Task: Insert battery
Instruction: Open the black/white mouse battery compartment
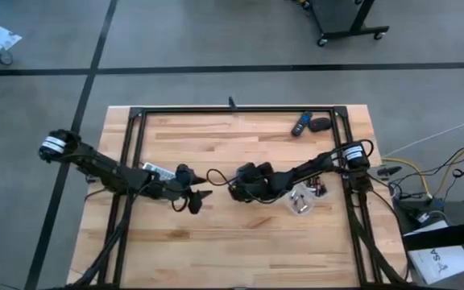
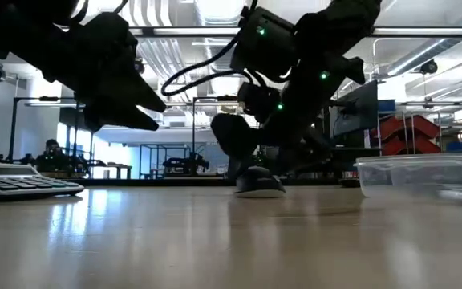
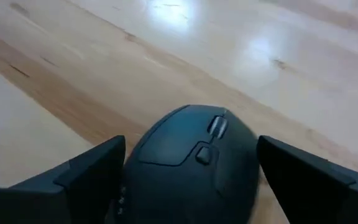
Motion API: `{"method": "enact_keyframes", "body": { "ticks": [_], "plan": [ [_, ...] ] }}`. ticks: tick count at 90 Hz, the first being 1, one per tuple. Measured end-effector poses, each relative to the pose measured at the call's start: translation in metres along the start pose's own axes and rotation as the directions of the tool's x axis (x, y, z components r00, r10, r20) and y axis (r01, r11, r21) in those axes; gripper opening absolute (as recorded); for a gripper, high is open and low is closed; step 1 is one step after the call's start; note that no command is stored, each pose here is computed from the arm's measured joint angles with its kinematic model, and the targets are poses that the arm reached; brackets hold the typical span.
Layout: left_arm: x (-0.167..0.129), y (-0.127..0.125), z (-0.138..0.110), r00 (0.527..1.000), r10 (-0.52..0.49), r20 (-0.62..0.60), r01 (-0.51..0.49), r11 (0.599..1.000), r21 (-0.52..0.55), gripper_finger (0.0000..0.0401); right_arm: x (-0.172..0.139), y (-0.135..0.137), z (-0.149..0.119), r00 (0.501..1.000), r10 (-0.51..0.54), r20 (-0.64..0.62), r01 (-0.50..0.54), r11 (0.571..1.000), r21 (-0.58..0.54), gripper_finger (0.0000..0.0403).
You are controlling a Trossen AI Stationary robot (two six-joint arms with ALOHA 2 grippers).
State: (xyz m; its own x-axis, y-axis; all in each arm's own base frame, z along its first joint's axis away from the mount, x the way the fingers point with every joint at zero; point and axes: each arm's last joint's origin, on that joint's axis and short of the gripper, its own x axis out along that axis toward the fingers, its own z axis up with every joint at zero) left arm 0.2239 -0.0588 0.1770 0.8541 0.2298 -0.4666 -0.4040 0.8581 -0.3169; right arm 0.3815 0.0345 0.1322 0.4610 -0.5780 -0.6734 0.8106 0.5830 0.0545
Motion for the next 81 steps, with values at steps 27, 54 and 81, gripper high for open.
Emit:
{"method": "enact_keyframes", "body": {
  "ticks": [27, 54, 81],
  "plan": [
    [0.000, 0.000, 0.000, 1.000, 0.000, 0.000, 0.000, 1.000, 0.000, 0.0234, 0.001, -0.002, -0.004, 0.999, -0.018, -0.045, 0.022, 0.996, 0.081, 0.0348],
    [0.000, 0.000, 0.000, 1.000, 0.000, 0.000, 0.000, 1.000, 0.000, 0.0228, 0.019, -0.003, -0.017, 0.996, -0.055, -0.065, 0.062, 0.993, 0.104, 0.0348],
    [0.000, 0.000, 0.000, 1.000, -0.002, 0.003, 0.002, 1.000, -0.002, 0.0244, 0.024, 0.000, -0.022, 0.997, -0.053, -0.057, 0.056, 0.997, 0.045, 0.0346]
  ]
}}
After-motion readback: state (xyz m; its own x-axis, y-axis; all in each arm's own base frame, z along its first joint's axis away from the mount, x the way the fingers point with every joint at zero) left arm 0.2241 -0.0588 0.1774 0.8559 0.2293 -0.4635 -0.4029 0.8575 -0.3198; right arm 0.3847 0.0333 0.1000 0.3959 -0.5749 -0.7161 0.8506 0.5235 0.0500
